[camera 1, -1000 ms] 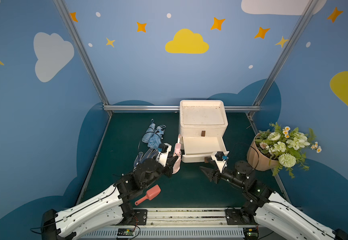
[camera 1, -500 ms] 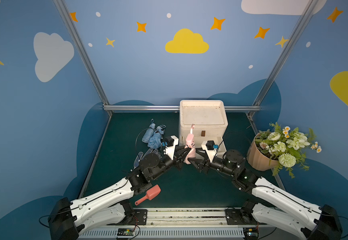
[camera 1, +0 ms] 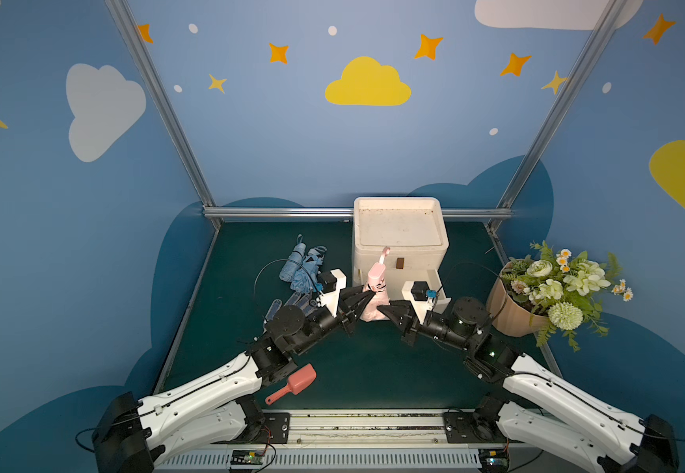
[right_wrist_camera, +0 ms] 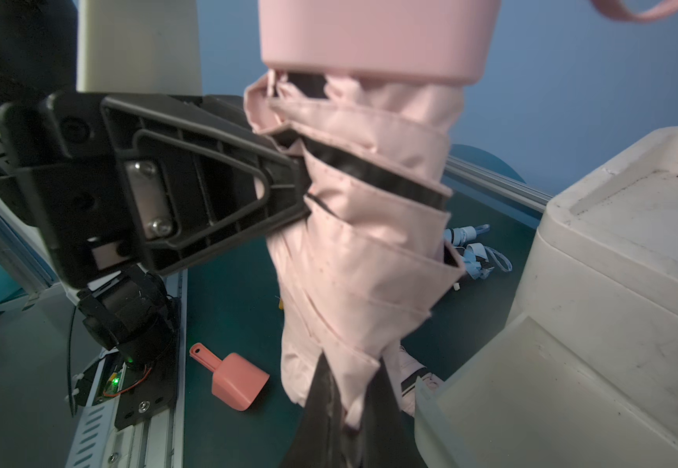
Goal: Place the umbrella in the drawer by color
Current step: Pick up the umbrella from the center of the board, then place the umbrella in the drawer.
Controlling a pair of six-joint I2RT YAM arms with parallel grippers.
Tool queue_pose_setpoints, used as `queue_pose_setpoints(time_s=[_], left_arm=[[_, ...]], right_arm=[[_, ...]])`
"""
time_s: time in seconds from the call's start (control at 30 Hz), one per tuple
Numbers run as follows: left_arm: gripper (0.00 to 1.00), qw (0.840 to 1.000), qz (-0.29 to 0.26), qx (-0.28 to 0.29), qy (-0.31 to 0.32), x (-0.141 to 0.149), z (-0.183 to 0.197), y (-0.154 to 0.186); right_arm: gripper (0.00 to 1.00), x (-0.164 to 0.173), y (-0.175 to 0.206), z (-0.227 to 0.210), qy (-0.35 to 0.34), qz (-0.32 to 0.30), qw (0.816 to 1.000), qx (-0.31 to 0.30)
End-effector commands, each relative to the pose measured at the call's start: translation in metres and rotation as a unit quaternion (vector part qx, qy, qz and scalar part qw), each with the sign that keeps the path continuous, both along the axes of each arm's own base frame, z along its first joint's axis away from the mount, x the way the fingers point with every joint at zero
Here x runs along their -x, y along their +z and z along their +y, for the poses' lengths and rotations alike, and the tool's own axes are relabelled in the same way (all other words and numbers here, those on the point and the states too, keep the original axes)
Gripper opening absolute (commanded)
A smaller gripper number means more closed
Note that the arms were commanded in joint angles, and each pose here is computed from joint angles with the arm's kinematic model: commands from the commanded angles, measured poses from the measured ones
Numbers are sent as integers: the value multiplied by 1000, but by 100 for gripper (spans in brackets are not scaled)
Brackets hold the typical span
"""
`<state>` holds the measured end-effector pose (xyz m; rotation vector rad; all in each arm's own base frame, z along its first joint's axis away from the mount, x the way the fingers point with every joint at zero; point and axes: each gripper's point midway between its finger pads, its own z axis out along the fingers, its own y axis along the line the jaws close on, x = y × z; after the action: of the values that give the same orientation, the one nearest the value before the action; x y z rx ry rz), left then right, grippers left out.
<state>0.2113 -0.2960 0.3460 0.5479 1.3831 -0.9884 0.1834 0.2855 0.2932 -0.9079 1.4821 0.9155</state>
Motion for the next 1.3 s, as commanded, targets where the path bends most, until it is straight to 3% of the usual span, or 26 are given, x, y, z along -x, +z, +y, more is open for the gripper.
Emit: queue_pose_setpoints(time_s=[0.0, 0.03, 0.1, 0.2, 0.3, 0.4, 0.5, 0.6, 0.73, 0.9, 0.97, 1.13, 1.27], left_arm=[[27, 999, -15, 17, -22, 17, 2, 26], [44, 1000, -11, 12, -9, 15, 7, 25], [67, 1000, -3, -1, 18, 11, 18, 20], [83, 997, 14, -44, 66, 6, 38, 2], [89, 985, 38, -98, 140, -2, 71, -26], [94, 966, 67, -117, 220, -8, 109, -54], [100, 961, 72, -124, 236, -2, 125, -78], [100, 960, 88, -114, 239, 4, 136, -97], [100, 958, 98, -107, 246, 7, 145, -117], [100, 959, 95, -88, 251, 11, 153, -113], [100, 959, 94, -80, 255, 13, 157, -112], [100, 958, 91, -63, 265, 14, 165, -111], [100, 956, 92, -61, 272, 13, 168, -112]], right_arm=[[0, -16, 28, -20, -75, -54, 996, -3], [0, -17, 30, -26, -86, -82, 993, 13], [0, -19, 39, -36, -104, -146, 982, 63], [0, -35, 35, -56, -139, -211, 949, 190], [0, -50, 20, -75, -159, -234, 906, 316], [0, -62, 0, -90, -144, -263, 847, 439], [0, -79, -10, -107, -136, -269, 784, 542], [0, -94, -19, -120, -116, -259, 736, 614], [0, -109, -32, -130, -82, -228, 689, 683], [0, -125, -67, -138, -48, -170, 625, 760], [0, -129, -81, -137, -40, -150, 611, 776], [0, -149, -99, -123, -72, -117, 603, 786], [0, -166, -114, -110, -105, -94, 607, 782]])
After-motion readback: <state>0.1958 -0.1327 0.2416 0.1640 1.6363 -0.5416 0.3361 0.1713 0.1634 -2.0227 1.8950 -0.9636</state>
